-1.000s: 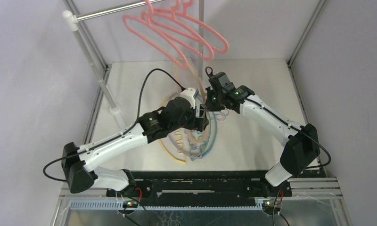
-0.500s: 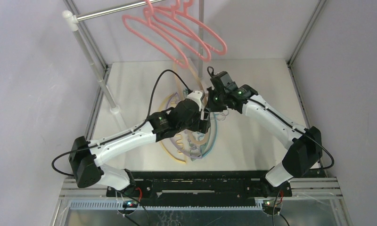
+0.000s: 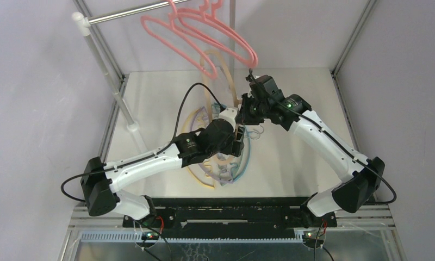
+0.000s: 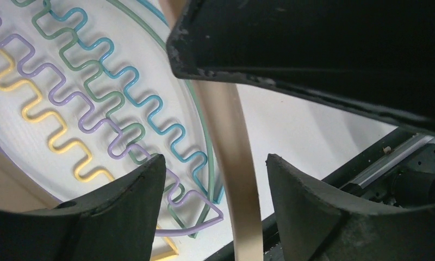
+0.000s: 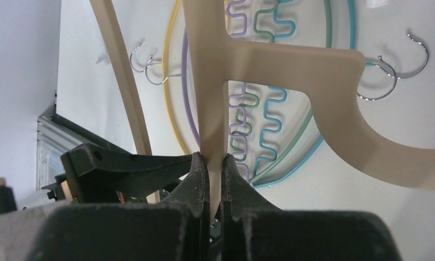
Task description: Organize the hangers
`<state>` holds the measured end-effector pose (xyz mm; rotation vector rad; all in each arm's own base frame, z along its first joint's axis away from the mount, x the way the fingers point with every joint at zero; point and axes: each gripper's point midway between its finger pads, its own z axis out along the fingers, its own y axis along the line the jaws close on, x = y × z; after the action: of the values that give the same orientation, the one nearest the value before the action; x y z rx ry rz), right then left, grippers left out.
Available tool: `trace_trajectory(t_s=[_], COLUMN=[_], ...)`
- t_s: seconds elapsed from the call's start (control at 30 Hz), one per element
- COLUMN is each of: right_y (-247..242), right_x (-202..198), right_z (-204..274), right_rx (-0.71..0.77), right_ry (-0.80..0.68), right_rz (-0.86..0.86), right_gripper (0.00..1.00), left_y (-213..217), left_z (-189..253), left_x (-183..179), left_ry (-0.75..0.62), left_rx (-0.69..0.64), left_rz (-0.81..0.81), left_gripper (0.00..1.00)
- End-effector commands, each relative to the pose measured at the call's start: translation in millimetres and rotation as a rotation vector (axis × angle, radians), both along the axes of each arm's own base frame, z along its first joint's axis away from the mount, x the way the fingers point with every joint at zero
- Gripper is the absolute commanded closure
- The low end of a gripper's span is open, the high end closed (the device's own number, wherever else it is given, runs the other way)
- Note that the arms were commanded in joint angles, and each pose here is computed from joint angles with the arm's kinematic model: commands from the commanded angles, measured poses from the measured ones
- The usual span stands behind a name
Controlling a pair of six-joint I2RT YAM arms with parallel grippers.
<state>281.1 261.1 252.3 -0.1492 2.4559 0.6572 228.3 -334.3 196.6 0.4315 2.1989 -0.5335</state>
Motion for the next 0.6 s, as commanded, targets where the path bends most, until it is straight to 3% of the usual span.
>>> trace_trajectory(t_s=[0.0,0.17,0.3,0.47,0.57], right_y=[5.2,3.9,0.6,-5.2,-8.0], right_x=[-9.0,-13.5,-19.4,-25.6,-29.6], right_z=[48.7,55.6,54.8,45.9,41.5], right_rx=[0.122,0.134,0.130,0.107,0.098], right_ry=[-0.066,-0.068,-0.055,-0.034,-0.022], right_rz=[0.005,0.012,0.015,0.012,0.015], right_gripper=[1.00,1.00,1.00,1.00,1.00], left_y=[5.0,4.2,4.5,8.3,10.9], left_z=[-8.2,-20.7,-26.1,-36.5,-46.8], left_x=[3.3,1.5,-0.7,-7.5,-14.5], left_ry=[-0.013,-0.006,0.003,0.025,0.049], left_rx=[0.035,0.063,0.083,0.100,0.115], left_rz=[0.013,-0.013,-0.034,-0.061,-0.087], left_gripper=[0.30,0.55,0.67,0.97,1.00])
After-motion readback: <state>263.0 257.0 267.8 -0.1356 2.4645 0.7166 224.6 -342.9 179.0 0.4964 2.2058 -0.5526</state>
